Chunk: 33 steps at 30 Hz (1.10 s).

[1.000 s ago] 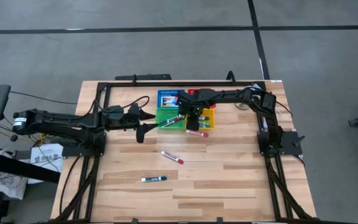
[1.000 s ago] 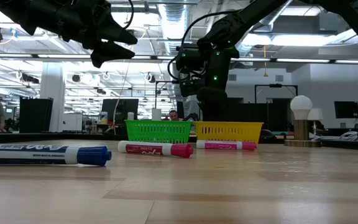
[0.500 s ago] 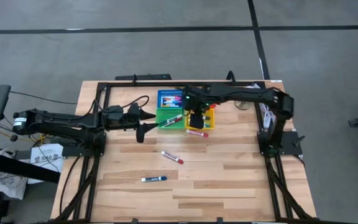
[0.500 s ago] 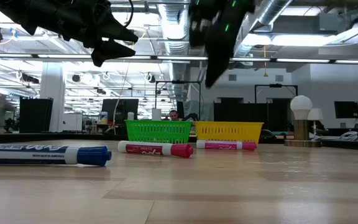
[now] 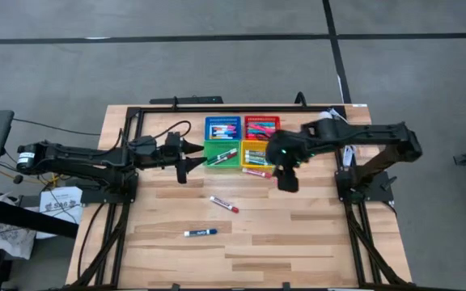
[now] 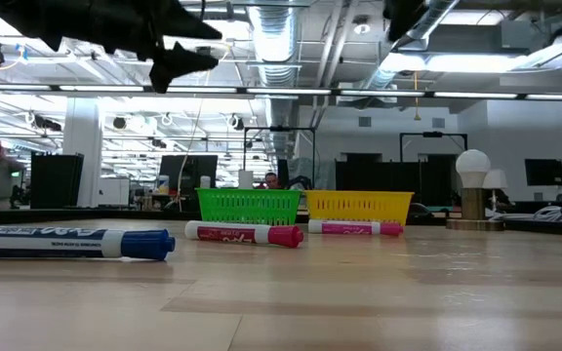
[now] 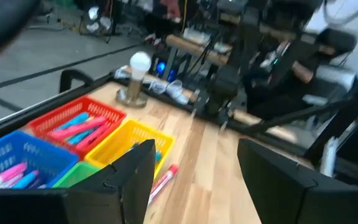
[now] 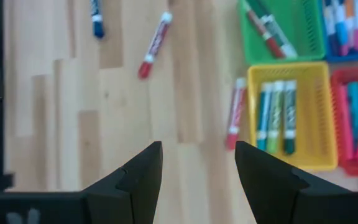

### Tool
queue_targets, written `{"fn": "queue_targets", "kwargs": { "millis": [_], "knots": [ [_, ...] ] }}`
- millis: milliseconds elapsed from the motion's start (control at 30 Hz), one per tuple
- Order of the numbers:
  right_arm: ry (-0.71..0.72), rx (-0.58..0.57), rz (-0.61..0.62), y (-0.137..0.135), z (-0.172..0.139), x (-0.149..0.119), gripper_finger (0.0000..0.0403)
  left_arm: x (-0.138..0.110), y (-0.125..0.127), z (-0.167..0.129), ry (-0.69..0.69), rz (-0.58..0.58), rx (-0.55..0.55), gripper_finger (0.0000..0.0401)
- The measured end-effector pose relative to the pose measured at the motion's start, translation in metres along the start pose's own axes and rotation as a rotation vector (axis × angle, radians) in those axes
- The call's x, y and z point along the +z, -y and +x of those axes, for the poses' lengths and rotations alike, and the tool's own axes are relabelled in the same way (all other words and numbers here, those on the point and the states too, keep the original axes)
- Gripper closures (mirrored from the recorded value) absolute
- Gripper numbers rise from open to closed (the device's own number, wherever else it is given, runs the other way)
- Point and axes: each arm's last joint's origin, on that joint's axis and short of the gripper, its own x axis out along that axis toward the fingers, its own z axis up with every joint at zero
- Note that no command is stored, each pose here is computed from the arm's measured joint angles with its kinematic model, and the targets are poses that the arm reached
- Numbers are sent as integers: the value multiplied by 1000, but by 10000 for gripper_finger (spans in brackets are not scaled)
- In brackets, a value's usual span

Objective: Pick & Place Markers
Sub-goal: Put the large red marker into the yellow bin

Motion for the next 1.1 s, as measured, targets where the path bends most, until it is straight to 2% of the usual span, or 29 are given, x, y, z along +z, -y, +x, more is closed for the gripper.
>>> {"fn": "queue_targets", "kwargs": {
  "millis": [167,433,667,767,900,1100],
  "knots": [
    [25,25,3,-22,-20,-13,213,5,10,-1,60,-9,-61,174],
    [182,-120,36,-39,-59,-36,224,4,35,-5,57,-5,-178,174],
    [305,-134,71,-46,-84,-60,233,16,71,10,46,56,-259,174],
    [344,-105,104,-47,-78,-78,237,15,86,23,-30,96,-265,174],
    [423,-30,170,-45,-60,-107,243,10,100,41,-206,154,-232,174],
    [566,98,224,-42,-32,-140,249,5,107,61,-487,241,-146,174]
  ]
}}
